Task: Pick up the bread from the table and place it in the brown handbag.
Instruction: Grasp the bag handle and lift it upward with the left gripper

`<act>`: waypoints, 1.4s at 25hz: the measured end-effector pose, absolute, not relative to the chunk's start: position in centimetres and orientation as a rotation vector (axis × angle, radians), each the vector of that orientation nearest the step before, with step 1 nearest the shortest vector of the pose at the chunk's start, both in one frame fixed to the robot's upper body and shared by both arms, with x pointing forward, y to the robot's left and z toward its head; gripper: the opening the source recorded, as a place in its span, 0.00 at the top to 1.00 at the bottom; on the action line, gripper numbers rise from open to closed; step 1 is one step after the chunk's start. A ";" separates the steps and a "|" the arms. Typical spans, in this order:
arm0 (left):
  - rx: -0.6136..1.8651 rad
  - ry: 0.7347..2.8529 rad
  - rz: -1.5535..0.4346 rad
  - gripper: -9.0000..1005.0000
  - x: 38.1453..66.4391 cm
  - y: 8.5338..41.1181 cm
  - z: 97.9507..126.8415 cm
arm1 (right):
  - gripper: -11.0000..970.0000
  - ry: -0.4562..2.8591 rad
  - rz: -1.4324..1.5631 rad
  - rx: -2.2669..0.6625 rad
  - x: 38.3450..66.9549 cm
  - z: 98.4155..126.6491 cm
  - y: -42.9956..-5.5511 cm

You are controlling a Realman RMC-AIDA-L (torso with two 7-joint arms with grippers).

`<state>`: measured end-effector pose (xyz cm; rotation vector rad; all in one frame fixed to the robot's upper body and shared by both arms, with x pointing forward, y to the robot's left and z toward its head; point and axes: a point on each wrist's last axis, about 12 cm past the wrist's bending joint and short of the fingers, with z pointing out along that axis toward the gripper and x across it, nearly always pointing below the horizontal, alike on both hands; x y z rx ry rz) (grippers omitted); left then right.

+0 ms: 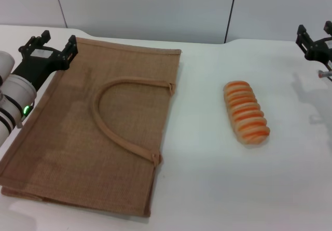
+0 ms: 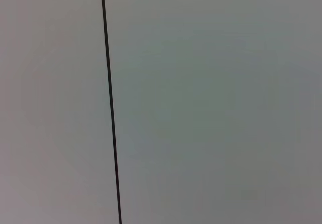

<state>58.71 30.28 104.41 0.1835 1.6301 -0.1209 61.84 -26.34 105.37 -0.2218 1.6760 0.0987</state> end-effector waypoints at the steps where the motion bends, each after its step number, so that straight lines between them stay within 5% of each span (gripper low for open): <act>1: 0.183 1.630 -0.122 0.37 58.7 30.3 104.4 | 0.31 1.676 0.098 -0.221 61.8 105.4 -26.4; 35: 0.213 1.646 -0.261 0.40 59.2 29.1 104.8 | 0.31 1.732 0.086 -0.233 62.1 105.0 -26.3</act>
